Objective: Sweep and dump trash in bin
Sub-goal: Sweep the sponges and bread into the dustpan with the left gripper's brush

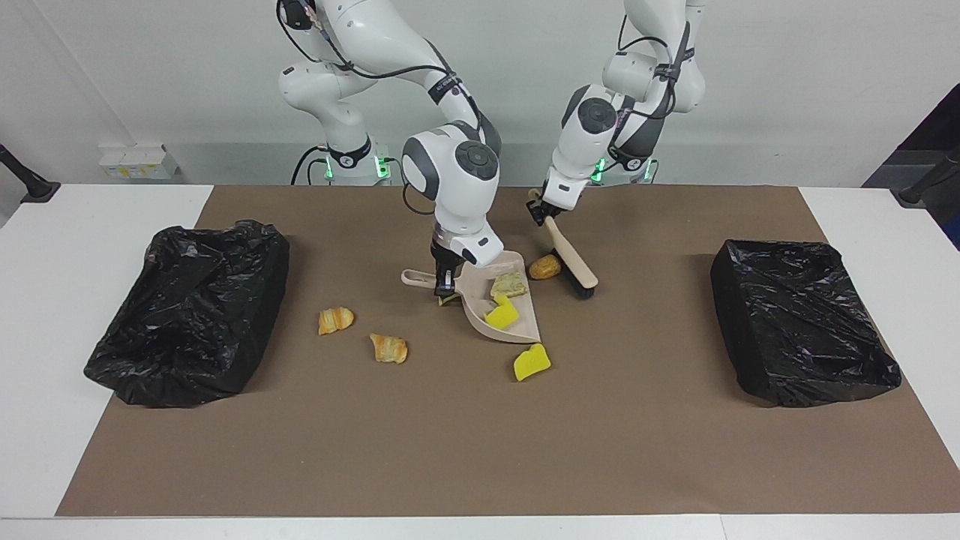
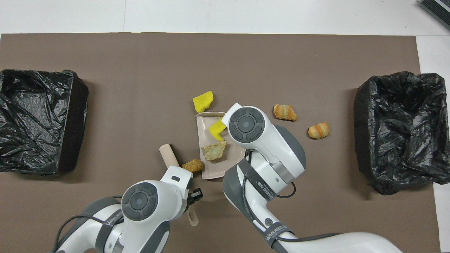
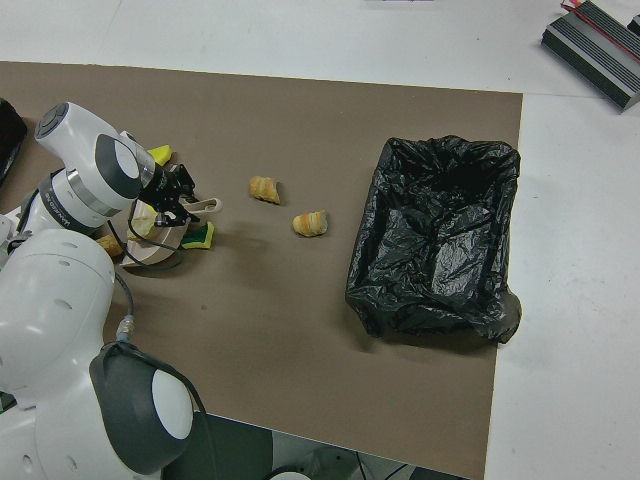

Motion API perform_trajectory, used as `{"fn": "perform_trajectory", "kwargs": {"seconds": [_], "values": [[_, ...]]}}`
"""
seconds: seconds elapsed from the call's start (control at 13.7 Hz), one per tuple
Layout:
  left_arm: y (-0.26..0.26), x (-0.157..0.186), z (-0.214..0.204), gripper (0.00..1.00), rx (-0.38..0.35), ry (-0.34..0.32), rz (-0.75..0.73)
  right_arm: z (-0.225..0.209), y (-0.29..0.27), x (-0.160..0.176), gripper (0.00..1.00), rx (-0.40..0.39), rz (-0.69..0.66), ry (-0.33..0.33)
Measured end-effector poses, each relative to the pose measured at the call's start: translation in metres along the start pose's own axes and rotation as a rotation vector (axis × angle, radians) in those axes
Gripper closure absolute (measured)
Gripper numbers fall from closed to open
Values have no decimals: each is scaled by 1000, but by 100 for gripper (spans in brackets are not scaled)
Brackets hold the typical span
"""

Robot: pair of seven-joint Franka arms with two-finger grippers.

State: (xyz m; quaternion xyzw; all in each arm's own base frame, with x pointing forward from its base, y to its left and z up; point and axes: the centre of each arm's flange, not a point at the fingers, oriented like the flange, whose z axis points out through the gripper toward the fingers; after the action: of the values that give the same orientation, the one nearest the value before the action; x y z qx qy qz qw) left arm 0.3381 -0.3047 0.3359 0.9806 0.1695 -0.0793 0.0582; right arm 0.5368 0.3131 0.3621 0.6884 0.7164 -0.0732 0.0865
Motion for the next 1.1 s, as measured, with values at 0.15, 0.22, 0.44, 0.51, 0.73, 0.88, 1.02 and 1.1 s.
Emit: {"fn": "perform_trajectory", "kwargs": {"seconds": [0.15, 0.22, 0.44, 0.51, 0.73, 0.88, 1.02, 1.1], "values": [[16, 5, 0, 74, -22, 13, 23, 0, 0, 0, 68, 0, 0, 0], [21, 8, -1, 74, -31, 19, 44, 0, 0, 0, 68, 0, 1, 0], [32, 17, -5, 74, -72, 44, 78, 0, 1, -1, 68, 0, 8, 0], [36, 21, -8, 74, -97, 44, 61, 1, 2, -4, 68, 1, 14, 0], [45, 36, -15, 74, -154, 40, 1, 7, 9, -19, 68, 30, 62, 26], [44, 43, -14, 74, -159, 44, -14, 12, 14, -29, 68, 61, 102, 58], [37, 56, -15, 74, -151, 55, 14, 18, 17, -34, 68, 61, 112, 88], [35, 61, -17, 74, -139, 58, 36, 21, 18, -35, 68, 54, 113, 99]]}}
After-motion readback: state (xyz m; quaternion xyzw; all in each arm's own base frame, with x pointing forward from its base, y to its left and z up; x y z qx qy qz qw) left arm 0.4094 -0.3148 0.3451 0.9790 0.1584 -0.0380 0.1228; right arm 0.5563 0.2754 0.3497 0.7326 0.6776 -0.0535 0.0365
